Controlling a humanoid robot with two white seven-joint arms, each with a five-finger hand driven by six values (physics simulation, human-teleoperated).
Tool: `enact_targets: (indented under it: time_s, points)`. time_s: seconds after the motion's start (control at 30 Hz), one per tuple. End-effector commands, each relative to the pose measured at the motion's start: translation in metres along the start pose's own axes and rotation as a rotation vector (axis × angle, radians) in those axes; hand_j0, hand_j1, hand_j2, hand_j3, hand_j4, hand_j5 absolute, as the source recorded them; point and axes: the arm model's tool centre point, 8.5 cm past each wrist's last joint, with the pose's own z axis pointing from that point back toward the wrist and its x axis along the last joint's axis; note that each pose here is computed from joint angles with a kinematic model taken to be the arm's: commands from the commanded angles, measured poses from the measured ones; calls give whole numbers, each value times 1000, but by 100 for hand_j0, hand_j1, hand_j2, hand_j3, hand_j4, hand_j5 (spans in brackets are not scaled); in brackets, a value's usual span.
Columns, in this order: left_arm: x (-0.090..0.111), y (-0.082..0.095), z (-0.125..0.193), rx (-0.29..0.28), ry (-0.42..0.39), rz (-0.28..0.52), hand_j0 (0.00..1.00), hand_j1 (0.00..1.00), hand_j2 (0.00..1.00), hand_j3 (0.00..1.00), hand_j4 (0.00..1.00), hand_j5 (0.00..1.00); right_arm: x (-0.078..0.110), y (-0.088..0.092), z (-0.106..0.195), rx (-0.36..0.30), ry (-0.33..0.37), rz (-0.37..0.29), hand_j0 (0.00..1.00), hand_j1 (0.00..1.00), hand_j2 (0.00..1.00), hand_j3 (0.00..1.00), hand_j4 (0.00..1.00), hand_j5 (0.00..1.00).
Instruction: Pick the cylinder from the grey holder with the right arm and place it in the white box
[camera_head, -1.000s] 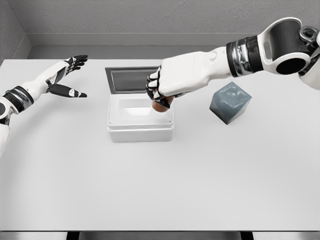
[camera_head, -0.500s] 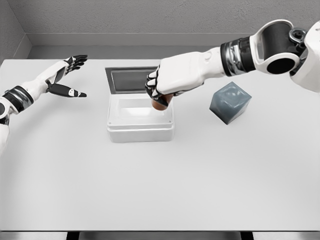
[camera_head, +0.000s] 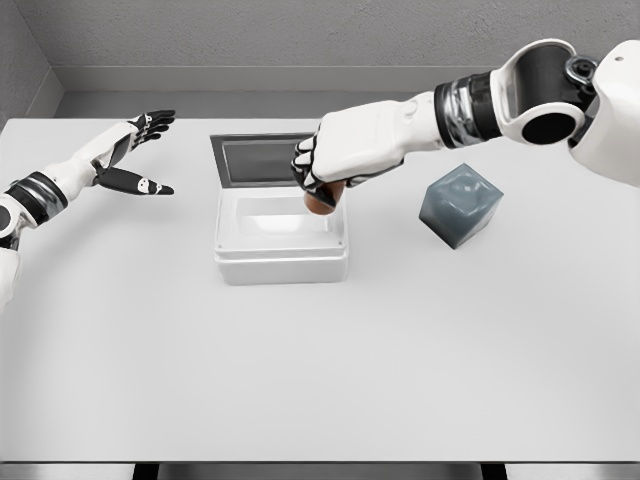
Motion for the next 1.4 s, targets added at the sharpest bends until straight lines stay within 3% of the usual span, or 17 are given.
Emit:
enact_targets:
  time_s: [0.0,1.37]
  points:
    - [0,1,0,5,-3,6,100,100,100,100,100,100,-1,0,0,-3,3,-5,34,34,34,34,34,34]
    - [0,2,1,7,-1,7,100,100,100,100,100,100,-12,15,-22,24,17,-44,35,35,35,35,35,35]
